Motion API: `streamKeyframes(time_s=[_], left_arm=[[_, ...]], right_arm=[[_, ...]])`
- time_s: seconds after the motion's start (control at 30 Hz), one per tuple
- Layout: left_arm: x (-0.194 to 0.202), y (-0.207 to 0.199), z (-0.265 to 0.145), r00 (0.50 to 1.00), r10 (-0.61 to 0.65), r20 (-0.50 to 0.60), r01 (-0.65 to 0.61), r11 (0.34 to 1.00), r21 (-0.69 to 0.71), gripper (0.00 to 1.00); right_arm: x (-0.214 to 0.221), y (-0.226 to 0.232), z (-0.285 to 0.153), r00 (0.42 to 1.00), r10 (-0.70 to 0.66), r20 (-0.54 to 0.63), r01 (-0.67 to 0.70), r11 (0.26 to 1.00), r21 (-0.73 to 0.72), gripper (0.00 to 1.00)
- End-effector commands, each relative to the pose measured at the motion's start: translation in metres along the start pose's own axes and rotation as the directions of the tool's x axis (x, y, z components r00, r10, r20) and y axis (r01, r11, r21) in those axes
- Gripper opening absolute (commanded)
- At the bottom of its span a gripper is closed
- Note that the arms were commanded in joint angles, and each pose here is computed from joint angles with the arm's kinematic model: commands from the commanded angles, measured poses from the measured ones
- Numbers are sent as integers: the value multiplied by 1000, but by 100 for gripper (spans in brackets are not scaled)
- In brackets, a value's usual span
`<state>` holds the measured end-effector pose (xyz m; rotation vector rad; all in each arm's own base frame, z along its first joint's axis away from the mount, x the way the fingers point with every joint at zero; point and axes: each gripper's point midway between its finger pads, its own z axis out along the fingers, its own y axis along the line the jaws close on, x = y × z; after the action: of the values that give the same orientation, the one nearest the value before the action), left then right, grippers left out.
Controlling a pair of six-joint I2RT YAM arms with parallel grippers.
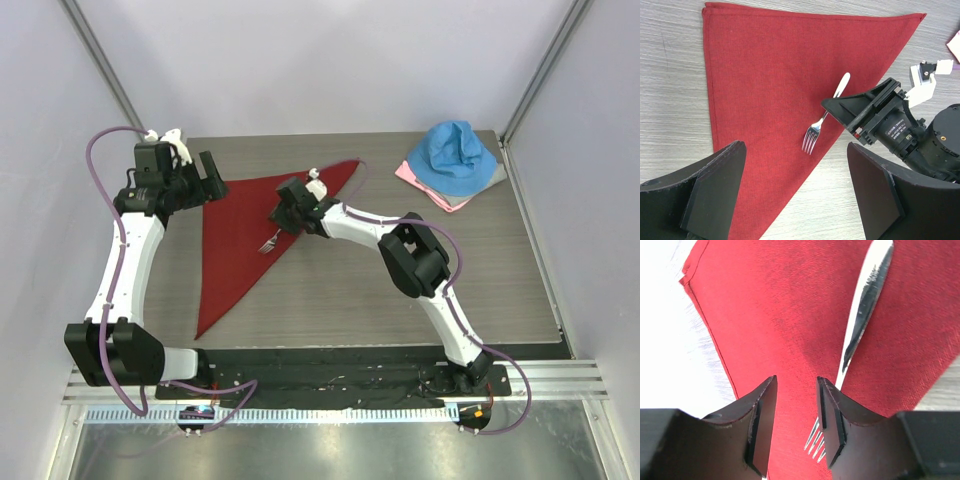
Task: Fold the napkin, place the utensils inside, and roll it up
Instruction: Place the utensil onto the napkin, then fold the napkin
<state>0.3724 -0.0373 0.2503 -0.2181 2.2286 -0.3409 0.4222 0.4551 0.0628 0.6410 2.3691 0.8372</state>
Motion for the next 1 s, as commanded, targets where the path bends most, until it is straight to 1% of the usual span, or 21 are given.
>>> streamKeyframes(time_s=[0.0, 0.03, 0.07, 0.1, 0.17, 0.2, 0.23, 0.27, 0.3, 0.37, 0.4, 0.5, 0.53, 0.6, 0.63, 0.77, 0.97], left_arm=[[-19, -11, -13, 997, 5, 73, -8, 999, 32, 87], [-21, -10, -14, 997, 9, 80, -11, 1000, 25, 87], [-20, -8, -14, 997, 8, 79, -9, 1000, 19, 87], [-21, -8, -14, 996, 10, 83, -12, 1000, 15, 87], [-21, -7, -14, 996, 12, 85, -13, 1000, 12, 88], [-21, -7, -13, 996, 12, 87, -14, 1000, 12, 88], [-20, -6, -12, 996, 12, 83, -13, 1000, 10, 88], [-20, -7, -12, 996, 12, 83, -13, 1000, 10, 88], [-20, -7, -11, 997, 12, 82, -13, 1000, 13, 88], [-18, -7, -9, 997, 15, 79, -16, 1000, 16, 88], [-18, -6, -8, 997, 19, 77, -20, 1000, 15, 88], [-17, -5, -5, 997, 22, 75, -23, 1000, 15, 88], [-17, -5, -4, 997, 23, 77, -24, 1000, 15, 88], [-16, -3, -2, 997, 27, 75, -28, 1000, 8, 88], [-15, -3, -2, 997, 30, 72, -31, 1000, 7, 88], [-12, 3, 5, 998, 36, 55, -36, 999, -12, 88], [-9, 7, 11, 998, 44, 37, -43, 999, -29, 88]], right_arm=[[-30, 56, -35, 993, -73, 90, 88, 982, -165, 46], [-36, 61, -41, 990, -94, 107, 112, 977, -180, 46], [-52, 68, -51, 986, -102, 132, 127, 972, -199, 48], [-62, 65, -54, 977, -144, 155, 174, 965, -195, 48], [-82, 61, -60, 971, -157, 177, 192, 960, -202, 48], [-110, 50, -63, 967, -144, 210, 187, 962, -201, 49], [-121, 44, -64, 962, -164, 217, 209, 957, -202, 50], [-129, 38, -65, 963, -184, 198, 226, 949, -220, 50], [-155, 24, -66, 957, -176, 230, 227, 950, -213, 51], [-178, 6, -66, 943, -211, 256, 262, 947, -185, 54], [-198, -11, -66, 947, -201, 252, 248, 953, -174, 59], [-225, -37, -63, 948, -188, 257, 232, 961, -150, 63], [-240, -53, -59, 948, -177, 263, 216, 968, -128, 64], [-253, -62, -54, 949, -171, 266, 212, 968, -134, 65], [-260, -77, -45, 955, -161, 250, 198, 972, -128, 65], [-280, -85, -28, 956, -144, 254, 193, 965, -180, 66], [-290, -94, -8, 961, -116, 252, 174, 960, -219, 68]])
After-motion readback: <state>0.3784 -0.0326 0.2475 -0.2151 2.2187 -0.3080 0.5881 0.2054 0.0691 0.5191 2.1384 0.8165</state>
